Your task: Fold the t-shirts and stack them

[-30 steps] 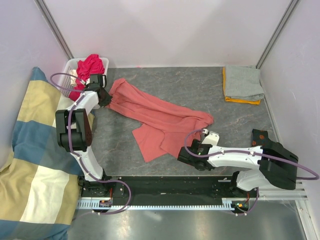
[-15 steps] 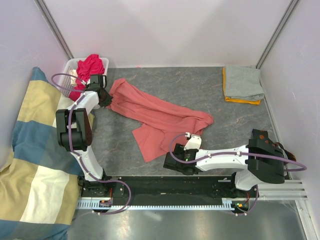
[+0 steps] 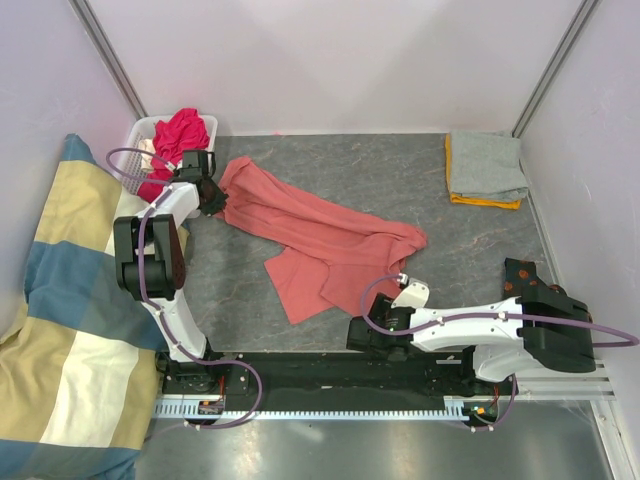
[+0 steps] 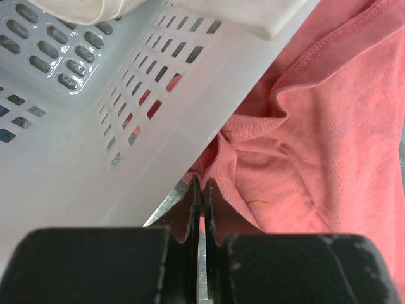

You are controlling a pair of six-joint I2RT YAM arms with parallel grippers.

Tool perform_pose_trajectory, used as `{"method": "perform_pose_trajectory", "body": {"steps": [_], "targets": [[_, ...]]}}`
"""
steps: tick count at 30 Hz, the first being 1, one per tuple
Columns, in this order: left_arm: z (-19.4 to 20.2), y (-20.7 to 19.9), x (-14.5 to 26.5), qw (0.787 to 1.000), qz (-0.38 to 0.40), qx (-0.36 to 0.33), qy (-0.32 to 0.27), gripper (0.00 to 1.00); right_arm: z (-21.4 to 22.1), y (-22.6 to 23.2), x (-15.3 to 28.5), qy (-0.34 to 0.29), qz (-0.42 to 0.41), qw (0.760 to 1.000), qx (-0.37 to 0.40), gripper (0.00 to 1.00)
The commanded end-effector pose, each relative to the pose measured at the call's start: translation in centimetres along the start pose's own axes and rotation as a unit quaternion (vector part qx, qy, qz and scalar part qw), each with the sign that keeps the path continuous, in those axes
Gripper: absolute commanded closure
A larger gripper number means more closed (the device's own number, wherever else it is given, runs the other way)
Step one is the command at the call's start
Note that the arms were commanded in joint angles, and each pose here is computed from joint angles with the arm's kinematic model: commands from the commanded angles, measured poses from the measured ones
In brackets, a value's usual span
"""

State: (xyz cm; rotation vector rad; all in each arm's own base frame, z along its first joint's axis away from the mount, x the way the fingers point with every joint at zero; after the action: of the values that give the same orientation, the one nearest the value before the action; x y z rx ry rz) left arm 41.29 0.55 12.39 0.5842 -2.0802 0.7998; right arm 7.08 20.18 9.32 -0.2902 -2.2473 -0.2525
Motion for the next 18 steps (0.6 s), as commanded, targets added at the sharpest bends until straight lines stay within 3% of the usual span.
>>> {"method": "perform_pose_trajectory", "body": {"steps": [1,14,18], "targets": [[-0.9,-0.3,-0.3,1.000,0.002,0.010,-0.017,0.98,0.2,-0.4,-0.5,-0.014,0.011,1.000,-0.003,0.21],[-0.7,-0.1,-0.1,1.000,0.000,0.010,-0.017,0.98,1.4,-0.2,-1.7,-0.006,0.022,1.000,0.011,0.34],[-0.6,0.0,0.0,1.000,-0.001,0.010,-0.017,0.98,2.0,-0.1,-2.0,0.005,0.020,1.000,0.014,0.44]]}}
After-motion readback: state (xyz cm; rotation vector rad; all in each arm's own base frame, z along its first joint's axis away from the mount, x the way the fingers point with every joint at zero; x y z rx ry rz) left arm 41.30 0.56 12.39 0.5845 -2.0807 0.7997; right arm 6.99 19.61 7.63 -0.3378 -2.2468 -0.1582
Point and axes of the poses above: each gripper's point midway between its finger pads, its own x axis back along the fingers, its own y axis along the line the jaws close on, z = x × y, the point moved 8 cm from there along x, back along the fingers, and after that the axes turned 7 degrees about x, right-handed, at the moved point
